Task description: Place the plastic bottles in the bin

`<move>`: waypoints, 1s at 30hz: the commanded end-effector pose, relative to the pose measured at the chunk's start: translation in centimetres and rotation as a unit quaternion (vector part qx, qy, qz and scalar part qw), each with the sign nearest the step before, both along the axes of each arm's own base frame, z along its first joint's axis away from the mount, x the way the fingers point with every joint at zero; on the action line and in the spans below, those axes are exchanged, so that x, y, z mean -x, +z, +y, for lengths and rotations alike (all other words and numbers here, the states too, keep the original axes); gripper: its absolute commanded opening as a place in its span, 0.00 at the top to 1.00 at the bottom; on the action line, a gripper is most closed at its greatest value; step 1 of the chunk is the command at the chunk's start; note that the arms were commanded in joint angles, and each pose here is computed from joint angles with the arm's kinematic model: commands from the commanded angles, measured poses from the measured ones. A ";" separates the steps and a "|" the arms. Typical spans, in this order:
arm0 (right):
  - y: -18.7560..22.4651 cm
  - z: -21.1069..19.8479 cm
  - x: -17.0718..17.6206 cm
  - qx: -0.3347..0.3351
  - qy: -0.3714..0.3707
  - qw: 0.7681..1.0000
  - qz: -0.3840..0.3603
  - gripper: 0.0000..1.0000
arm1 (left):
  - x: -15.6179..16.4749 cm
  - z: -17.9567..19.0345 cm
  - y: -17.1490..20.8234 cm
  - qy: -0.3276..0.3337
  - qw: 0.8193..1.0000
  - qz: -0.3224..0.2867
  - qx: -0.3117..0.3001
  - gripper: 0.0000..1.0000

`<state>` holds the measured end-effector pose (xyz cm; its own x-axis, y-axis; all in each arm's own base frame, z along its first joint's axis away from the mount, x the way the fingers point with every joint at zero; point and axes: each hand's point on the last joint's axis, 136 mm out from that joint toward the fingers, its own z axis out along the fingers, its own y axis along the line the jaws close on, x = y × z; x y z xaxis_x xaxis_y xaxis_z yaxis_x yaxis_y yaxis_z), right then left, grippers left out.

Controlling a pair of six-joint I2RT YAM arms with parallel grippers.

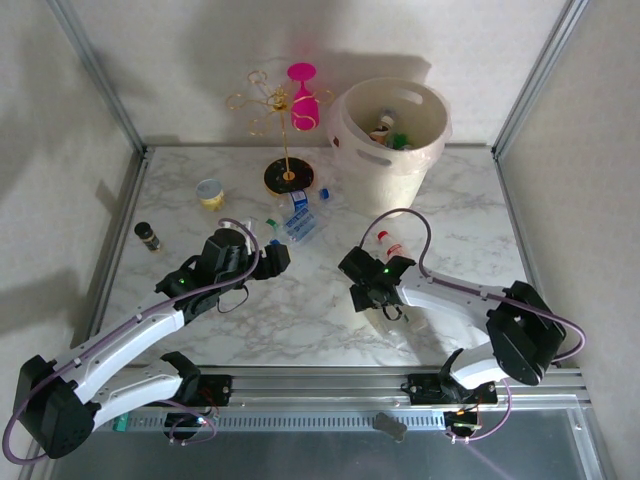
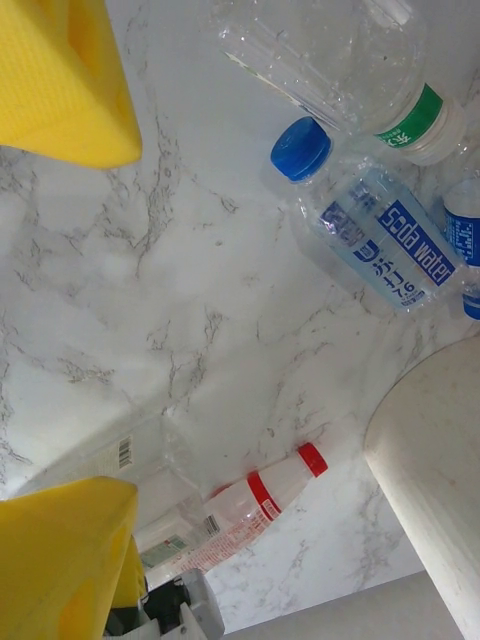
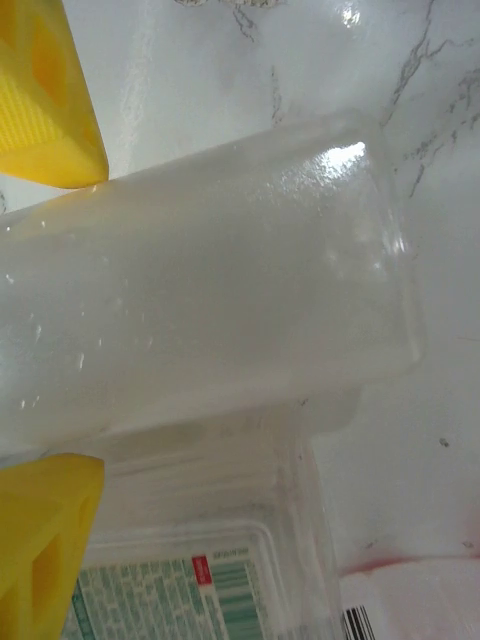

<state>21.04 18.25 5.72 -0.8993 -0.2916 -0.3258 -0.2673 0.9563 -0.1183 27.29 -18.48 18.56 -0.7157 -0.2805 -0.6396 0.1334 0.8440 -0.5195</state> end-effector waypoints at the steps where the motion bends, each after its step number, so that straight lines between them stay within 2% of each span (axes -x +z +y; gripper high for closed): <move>1: -1.1 0.1 0.7 0.010 0.008 1.000 0.012 0.28 | 0.1 -0.4 1.0 -0.014 1.000 -0.010 0.001 0.20; 10: -3.1 1.3 1.2 0.005 0.022 0.999 0.030 0.28 | 0.1 -0.6 1.0 -0.020 1.000 -0.011 -0.001 0.20; 19: -2.8 2.7 1.1 -0.002 0.038 0.999 0.030 0.44 | 0.0 -0.5 1.6 -0.021 1.000 -0.018 -0.007 0.20; 23: -1.0 3.4 0.7 -0.018 0.045 0.999 0.014 0.48 | -0.1 -0.5 2.5 -0.022 0.999 -0.027 -0.007 0.20; 30: 6.0 6.6 -0.9 -0.115 0.076 0.989 -0.051 0.49 | -0.7 -0.9 5.7 -0.031 0.998 -0.060 0.000 0.20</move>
